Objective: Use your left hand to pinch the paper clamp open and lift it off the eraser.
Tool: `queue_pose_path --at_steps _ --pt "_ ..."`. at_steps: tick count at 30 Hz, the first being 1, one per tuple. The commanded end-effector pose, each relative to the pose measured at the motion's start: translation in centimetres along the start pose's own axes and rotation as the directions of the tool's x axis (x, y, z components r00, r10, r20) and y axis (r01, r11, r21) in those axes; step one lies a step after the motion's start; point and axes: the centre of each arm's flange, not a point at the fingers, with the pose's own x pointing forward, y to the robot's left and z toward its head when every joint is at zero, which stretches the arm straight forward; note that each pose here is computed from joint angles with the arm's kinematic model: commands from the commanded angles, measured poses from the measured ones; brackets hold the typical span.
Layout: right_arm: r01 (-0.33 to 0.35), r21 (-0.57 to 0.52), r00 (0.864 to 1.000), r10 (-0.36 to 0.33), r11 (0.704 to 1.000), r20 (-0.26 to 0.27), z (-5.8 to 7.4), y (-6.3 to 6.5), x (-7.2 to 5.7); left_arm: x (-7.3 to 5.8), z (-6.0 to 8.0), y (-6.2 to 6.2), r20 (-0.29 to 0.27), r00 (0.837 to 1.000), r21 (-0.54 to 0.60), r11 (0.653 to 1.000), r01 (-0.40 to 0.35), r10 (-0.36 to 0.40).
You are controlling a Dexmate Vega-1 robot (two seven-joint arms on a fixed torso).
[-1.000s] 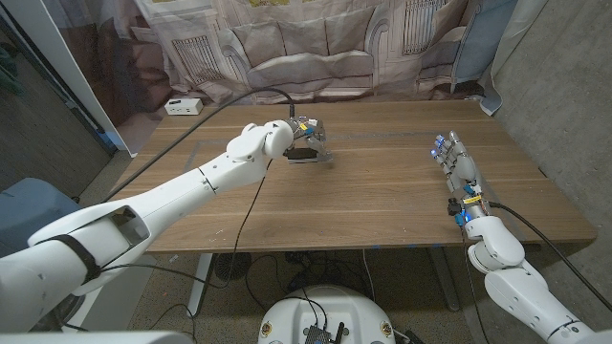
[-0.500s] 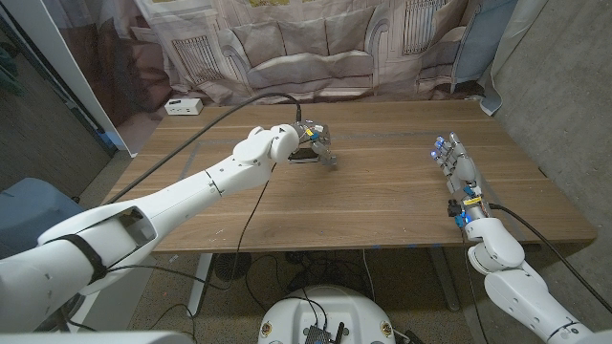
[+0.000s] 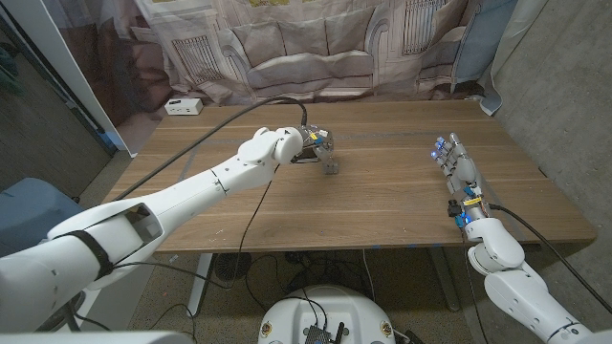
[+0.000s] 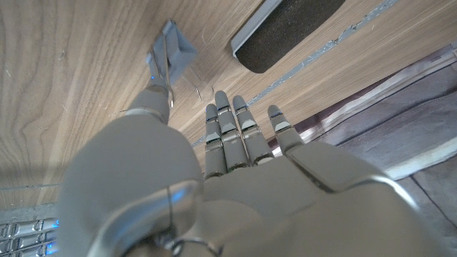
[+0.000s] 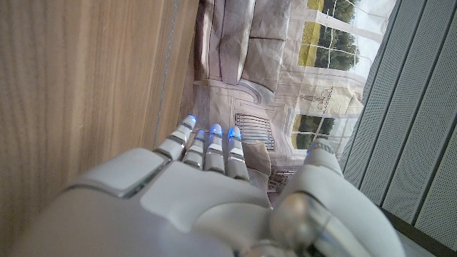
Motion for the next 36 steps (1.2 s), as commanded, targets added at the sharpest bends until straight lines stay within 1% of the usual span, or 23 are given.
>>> queue_pose_path --at_steps 1,6,12,18,23,30,36 --pt "-0.002 -0.006 1.0 0.002 1.0 -0.001 0.2 0.1 -0.1 0.5 0.3 -0.6 0.013 0.999 0.013 0.999 0.031 -0.031" --pt "-0.004 -0.01 1.0 0.004 1.0 0.001 0.4 0.1 -0.1 0.5 0.3 -0.6 0.014 0.999 0.011 1.0 0.03 -0.03" --pt "-0.006 -0.01 1.0 0.006 1.0 0.002 0.5 0.1 -0.1 0.1 0.1 -0.3 0.009 1.0 0.004 1.0 0.013 -0.013" --pt "-0.008 -0.009 1.0 0.008 1.0 0.003 0.4 0.1 -0.1 -0.5 -0.5 -0.1 0.008 0.999 -0.025 0.999 -0.033 0.033" --pt "-0.011 -0.005 1.0 0.011 1.0 0.004 0.2 0.1 0.1 -0.9 -1.2 -0.2 0.02 0.998 -0.1 0.993 -0.062 0.064" --pt "-0.014 0.002 1.0 0.014 1.0 0.009 0.0 0.1 0.2 -1.3 -1.8 -0.2 0.044 0.994 -0.166 0.982 -0.093 0.101" --pt "-0.026 0.005 1.0 0.026 1.0 0.015 -0.1 -0.1 0.4 -2.2 -2.5 -0.1 0.06 0.981 -0.253 0.953 -0.164 0.185"
